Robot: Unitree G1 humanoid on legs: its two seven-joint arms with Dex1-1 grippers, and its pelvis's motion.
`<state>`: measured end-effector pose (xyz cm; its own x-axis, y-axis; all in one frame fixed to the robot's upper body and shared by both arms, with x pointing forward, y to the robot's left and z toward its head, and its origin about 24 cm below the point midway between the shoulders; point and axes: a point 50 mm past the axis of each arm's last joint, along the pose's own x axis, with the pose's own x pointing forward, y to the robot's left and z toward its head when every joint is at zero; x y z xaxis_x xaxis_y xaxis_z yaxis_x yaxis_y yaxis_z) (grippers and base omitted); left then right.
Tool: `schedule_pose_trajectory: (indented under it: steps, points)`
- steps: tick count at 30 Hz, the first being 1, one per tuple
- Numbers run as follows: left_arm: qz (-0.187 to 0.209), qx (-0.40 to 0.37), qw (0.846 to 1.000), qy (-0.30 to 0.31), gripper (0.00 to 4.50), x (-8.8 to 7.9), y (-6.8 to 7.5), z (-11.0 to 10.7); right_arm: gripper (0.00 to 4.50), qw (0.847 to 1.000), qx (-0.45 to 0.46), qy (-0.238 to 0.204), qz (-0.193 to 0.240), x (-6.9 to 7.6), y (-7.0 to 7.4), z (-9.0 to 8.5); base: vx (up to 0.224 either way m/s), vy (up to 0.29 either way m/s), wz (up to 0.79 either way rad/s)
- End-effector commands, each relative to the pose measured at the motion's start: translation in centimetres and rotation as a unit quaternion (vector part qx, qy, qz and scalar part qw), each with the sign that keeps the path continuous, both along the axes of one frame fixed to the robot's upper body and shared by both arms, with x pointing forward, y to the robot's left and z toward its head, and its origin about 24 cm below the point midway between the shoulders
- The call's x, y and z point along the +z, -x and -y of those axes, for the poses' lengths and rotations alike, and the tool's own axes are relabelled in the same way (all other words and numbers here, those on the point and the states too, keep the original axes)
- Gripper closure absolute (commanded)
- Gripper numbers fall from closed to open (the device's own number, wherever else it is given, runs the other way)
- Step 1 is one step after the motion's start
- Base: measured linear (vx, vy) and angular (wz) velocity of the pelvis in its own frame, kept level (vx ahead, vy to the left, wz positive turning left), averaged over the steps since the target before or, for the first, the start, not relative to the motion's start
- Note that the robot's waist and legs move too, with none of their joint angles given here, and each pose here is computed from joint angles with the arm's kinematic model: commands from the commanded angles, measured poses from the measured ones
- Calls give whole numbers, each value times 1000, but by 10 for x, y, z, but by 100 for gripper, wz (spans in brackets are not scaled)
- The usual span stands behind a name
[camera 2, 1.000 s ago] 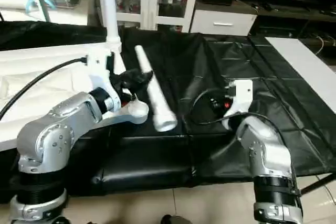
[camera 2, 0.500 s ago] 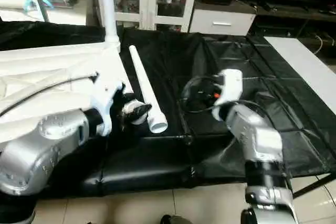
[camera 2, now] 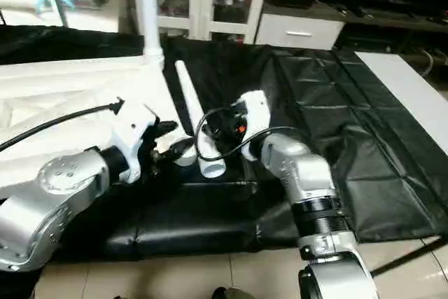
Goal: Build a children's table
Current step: Rotate table base
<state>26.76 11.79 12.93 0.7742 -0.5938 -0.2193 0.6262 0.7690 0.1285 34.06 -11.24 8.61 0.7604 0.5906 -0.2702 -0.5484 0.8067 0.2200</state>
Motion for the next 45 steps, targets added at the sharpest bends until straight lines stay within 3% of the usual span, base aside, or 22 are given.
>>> schedule_pose_trajectory:
  steps: [1, 3, 5, 7, 11, 13, 18, 24, 28, 39, 45]
  points:
    - [21, 70, 997, -5, 182, -1, -8, -12, 96, 995, -69, 13, 75, 14, -1, 19, 0, 0, 0]
    - [44, 135, 990, -6, 182, -5, -13, -22, 96, 988, -102, 23, 114, 20, 4, 28, 0, 0, 0]
    - [68, 221, 973, 14, 182, -10, -12, -33, 96, 981, -118, 35, 149, 23, 20, 37, 0, 0, 0]
    - [68, 262, 962, 47, 182, -18, -3, -36, 96, 978, -124, 36, 164, 22, 41, 43, 0, 0, 0]
    - [62, 275, 958, 52, 182, -25, 5, -35, 96, 975, -142, 33, 165, 18, 55, 49, 0, 0, 0]
    - [52, 272, 960, 37, 182, -37, 15, -31, 96, 975, -165, 33, 148, 7, 71, 59, 0, 0, 0]
    - [57, 269, 961, 37, 182, -40, 18, -29, 96, 967, -203, 44, 147, 4, 75, 67, -7, -7, 43]
    - [76, 253, 963, 51, 182, -36, 16, -24, 96, 960, -243, 16, 140, 4, 76, 71, -36, -41, 61]
    - [82, 232, 969, 18, 182, -41, 19, -21, 96, 967, -216, 44, 132, 0, 80, 62, -8, -42, 5]
    - [83, 225, 971, 24, 182, -41, 18, -19, 96, 977, -193, 19, 93, -6, 86, 51, -4, 22, -6]
    - [87, 228, 969, 26, 182, -39, 17, -20, 96, 979, -185, 28, 82, -10, 87, 51, -6, 19, -2]
